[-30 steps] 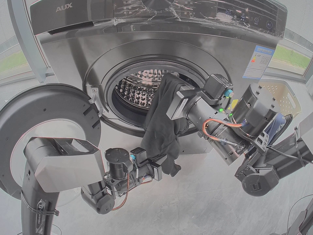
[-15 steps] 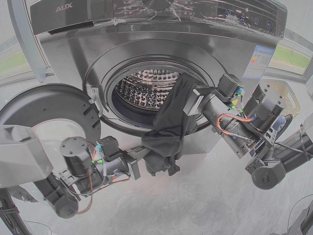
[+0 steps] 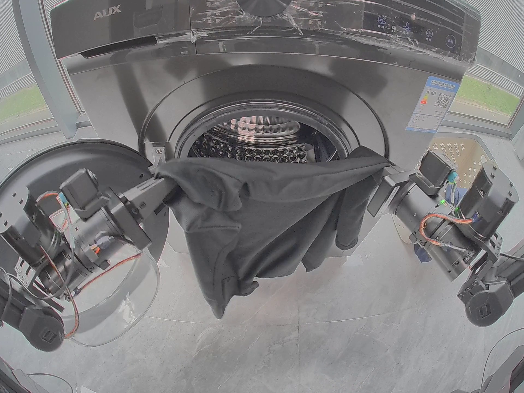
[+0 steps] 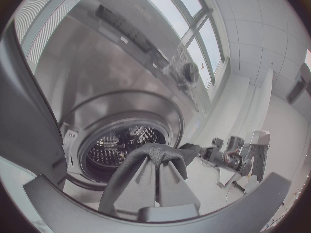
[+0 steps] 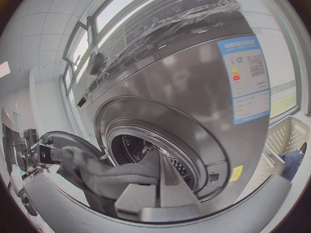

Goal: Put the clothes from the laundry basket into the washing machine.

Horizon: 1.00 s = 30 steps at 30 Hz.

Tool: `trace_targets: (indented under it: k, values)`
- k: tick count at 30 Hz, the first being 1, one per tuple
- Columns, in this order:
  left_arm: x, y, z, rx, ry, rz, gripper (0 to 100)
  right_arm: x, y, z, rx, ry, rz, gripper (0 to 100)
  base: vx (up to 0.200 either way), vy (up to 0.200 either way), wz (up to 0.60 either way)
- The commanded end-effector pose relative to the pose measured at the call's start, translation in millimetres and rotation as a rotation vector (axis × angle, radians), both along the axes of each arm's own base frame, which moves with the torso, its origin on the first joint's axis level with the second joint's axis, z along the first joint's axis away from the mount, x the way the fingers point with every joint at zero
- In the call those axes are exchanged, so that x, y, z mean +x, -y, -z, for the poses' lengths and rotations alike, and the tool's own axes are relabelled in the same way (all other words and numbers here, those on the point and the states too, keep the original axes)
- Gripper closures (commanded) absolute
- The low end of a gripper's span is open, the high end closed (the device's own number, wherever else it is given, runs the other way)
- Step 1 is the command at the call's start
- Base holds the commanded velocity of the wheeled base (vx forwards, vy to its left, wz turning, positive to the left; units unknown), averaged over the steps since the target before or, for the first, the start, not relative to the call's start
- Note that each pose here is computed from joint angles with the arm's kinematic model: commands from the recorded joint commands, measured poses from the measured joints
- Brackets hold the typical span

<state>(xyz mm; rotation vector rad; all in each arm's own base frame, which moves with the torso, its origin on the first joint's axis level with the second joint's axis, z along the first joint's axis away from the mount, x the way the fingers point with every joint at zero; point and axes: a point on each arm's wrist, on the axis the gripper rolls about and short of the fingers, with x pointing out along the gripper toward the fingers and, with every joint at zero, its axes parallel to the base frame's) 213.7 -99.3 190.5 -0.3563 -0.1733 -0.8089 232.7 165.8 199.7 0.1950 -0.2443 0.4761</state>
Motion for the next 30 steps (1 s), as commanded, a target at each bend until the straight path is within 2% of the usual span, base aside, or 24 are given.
trace_targets:
  k: [1, 2, 3, 5, 7, 11, 18, 30]
  values:
    - [-4.0, -13.5, -26.8, -0.078, 0.073, -0.028, 100, 1.7, 12.1, 6.8, -0.017, -0.021, 0.037, 100, 0.0, 0.0, 0.0]
    - [-4.0, -13.5, -26.8, -0.078, 0.073, -0.028, 100, 1.7, 12.1, 6.8, -0.017, -0.021, 0.037, 100, 0.0, 0.0, 0.0]
    - [-5.9, -16.4, -35.0, -0.117, 0.081, -0.022, 100, 2.1, 12.7, 17.1, -0.042, -0.052, 0.038, 100, 0.0, 0.0, 0.0]
    - [-8.5, -18.8, -42.0, -0.143, 0.095, -0.018, 100, 0.6, 13.8, 23.7, -0.06, -0.074, 0.038, 100, 0.0, 0.0, 0.0]
    - [-10.8, -19.2, -46.4, -0.153, 0.109, -0.016, 100, 0.6, 13.6, 24.4, -0.062, -0.074, 0.032, 100, 0.0, 0.0, 0.0]
    - [-13.2, -20.1, -48.7, -0.157, 0.119, -0.015, 100, 3.4, 14.7, 23.9, -0.062, -0.071, 0.037, 100, 0.0, 0.0, 0.0]
    - [-12.5, -19.9, -46.2, -0.153, 0.109, -0.016, 100, 9.4, 19.1, 10.5, -0.018, -0.001, 0.065, 100, 0.0, 0.0, 0.0]
    - [-13.4, -20.1, -48.0, -0.154, 0.117, -0.011, 100, 9.1, 17.9, 6.2, -0.005, 0.012, 0.066, 100, 0.0, 0.0, 0.0]
